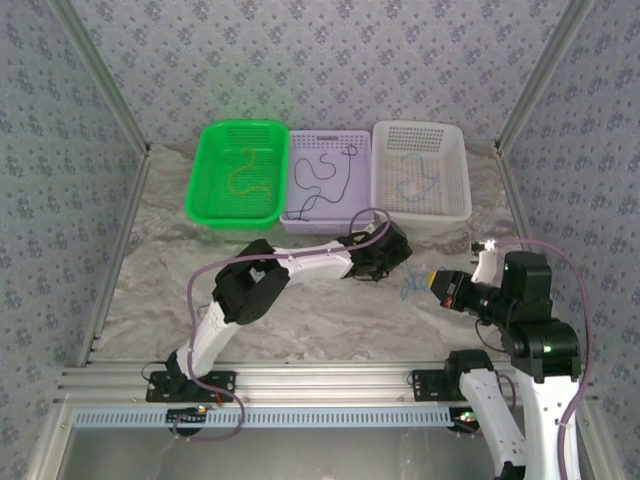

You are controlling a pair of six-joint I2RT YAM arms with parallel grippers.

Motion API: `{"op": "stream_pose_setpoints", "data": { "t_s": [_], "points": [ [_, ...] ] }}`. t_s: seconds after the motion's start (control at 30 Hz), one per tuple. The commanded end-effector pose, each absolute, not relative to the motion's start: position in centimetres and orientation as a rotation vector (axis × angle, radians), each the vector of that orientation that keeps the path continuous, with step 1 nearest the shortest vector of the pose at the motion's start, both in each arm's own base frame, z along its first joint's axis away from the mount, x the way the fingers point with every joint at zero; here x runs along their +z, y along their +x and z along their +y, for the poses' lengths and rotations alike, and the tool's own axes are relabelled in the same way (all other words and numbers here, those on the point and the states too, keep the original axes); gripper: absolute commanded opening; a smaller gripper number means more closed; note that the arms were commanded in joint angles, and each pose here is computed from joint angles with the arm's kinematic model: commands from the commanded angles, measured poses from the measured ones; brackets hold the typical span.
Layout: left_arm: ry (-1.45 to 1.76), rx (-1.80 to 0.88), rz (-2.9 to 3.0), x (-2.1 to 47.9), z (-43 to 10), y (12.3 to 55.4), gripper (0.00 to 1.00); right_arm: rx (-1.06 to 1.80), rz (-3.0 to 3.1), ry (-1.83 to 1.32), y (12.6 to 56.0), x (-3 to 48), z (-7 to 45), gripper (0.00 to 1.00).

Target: Untangle the cables

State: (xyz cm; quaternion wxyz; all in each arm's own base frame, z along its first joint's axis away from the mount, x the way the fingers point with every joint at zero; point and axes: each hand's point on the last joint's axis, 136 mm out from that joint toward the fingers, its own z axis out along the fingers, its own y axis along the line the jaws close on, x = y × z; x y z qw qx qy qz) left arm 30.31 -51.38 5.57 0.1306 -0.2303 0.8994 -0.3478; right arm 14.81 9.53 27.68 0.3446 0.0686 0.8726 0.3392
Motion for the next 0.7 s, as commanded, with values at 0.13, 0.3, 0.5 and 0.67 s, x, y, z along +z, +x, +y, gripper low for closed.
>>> {"op": "stream_pose_setpoints", "data": {
  "t_s": [0.13,0.3,0.5,0.67],
  "points": [
    [-0.708,-1.066,2.676,4.3,-53.8,29.0,0.66,0.914,2.261,0.112,13.6,28.1,10.2,0.0],
    [-0.687,-1.02,2.709,3.3,-54.3,29.2,0.55,0.921,2.251,0.105,13.4,28.5,10.2,0.0],
    [-0.703,-1.006,2.724,1.0,-54.8,29.3,0.38,0.921,2.245,0.104,13.2,28.7,10.2,0.0],
    [-0.696,-0.961,2.729,0.3,-54.0,29.4,0.15,0.9,2.242,0.112,13.0,28.7,9.9,0.0]
  ]
}}
